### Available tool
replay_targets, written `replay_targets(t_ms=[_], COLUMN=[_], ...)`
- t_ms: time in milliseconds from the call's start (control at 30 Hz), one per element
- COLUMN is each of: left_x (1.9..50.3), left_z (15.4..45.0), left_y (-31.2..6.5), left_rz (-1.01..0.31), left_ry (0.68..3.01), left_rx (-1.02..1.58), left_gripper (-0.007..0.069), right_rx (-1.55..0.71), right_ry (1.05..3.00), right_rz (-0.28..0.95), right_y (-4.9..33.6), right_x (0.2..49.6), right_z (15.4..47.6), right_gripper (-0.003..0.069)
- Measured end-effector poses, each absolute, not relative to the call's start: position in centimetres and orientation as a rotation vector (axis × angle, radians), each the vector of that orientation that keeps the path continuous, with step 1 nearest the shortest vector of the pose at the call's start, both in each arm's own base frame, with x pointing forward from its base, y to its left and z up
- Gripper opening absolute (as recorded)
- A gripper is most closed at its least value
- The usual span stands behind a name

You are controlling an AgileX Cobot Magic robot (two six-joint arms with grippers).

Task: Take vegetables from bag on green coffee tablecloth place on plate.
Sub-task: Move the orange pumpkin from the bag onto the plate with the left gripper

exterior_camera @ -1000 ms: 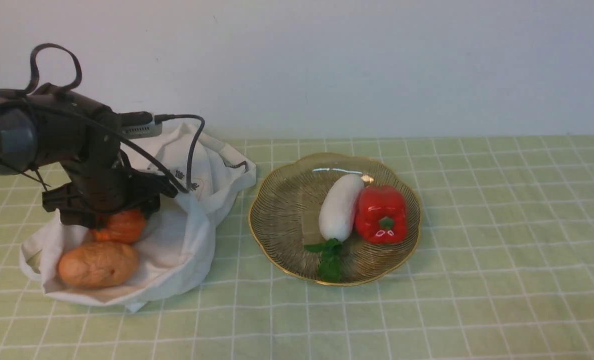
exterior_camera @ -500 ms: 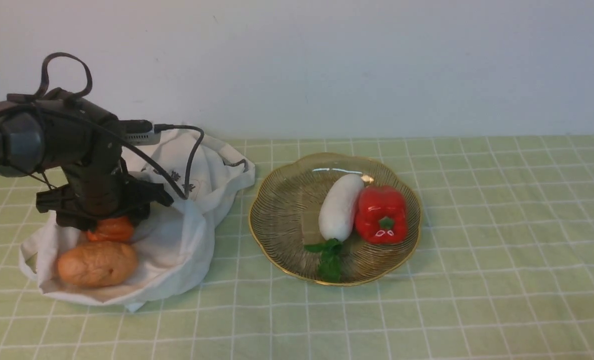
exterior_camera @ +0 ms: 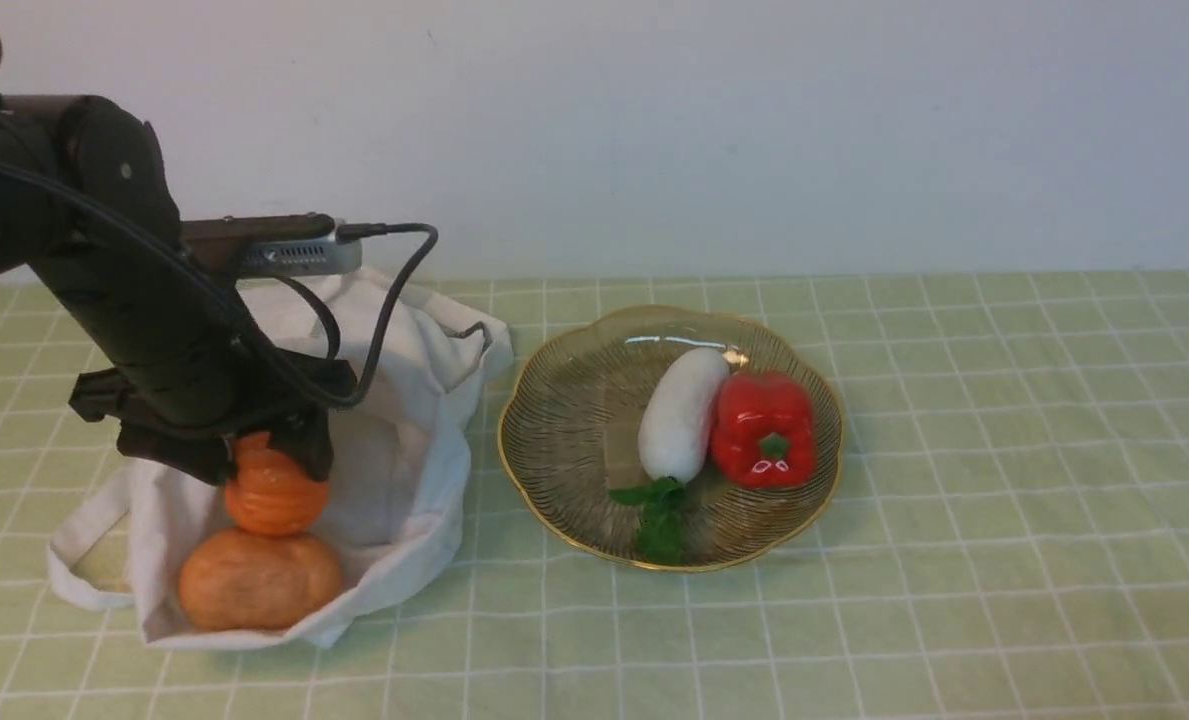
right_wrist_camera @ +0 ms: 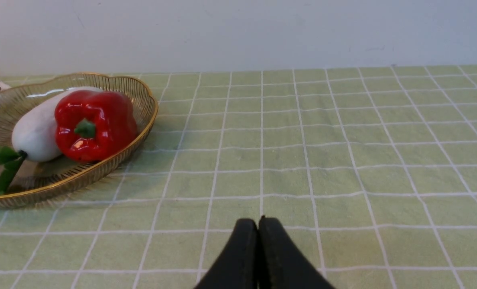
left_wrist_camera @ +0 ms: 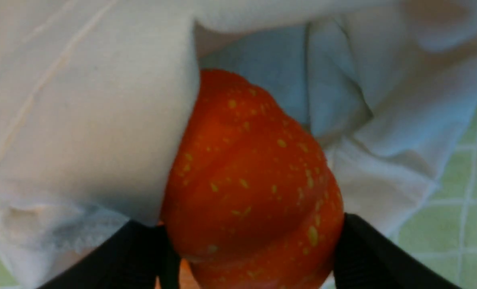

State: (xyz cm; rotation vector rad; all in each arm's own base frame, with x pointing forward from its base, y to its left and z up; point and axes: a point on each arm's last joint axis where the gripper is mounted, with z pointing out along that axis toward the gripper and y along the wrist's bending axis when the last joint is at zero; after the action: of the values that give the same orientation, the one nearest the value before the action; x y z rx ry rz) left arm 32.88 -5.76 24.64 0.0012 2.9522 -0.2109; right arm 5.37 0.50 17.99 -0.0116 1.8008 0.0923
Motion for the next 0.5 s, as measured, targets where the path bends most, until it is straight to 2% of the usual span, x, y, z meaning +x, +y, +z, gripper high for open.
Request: replay_targets(t_ms=[100, 267, 500], left_x=[32.1, 32.0, 33.1], left_z=[25.5, 25.6, 23.8], left_y=[-6.1, -6.2, -6.5], left_rz=[-0.276, -0.281, -0.312], left_ry=[2.960, 2.953, 2.974], left_rx=[0.100, 0.147, 0.143], left_gripper=[0.0502, 0.0502, 0.0502], right_rx=[-0.012, -0.012, -0.012], right_ry=[1.801, 1.801, 1.801], right_rz=[0.092, 0.092, 0.092], right_y=[0.5, 0.5, 0.5], right_x=[5.4, 5.4, 5.4], right_z=[18.0, 18.0, 18.0], right_gripper=[-0.0015, -0.0015, -0.0015])
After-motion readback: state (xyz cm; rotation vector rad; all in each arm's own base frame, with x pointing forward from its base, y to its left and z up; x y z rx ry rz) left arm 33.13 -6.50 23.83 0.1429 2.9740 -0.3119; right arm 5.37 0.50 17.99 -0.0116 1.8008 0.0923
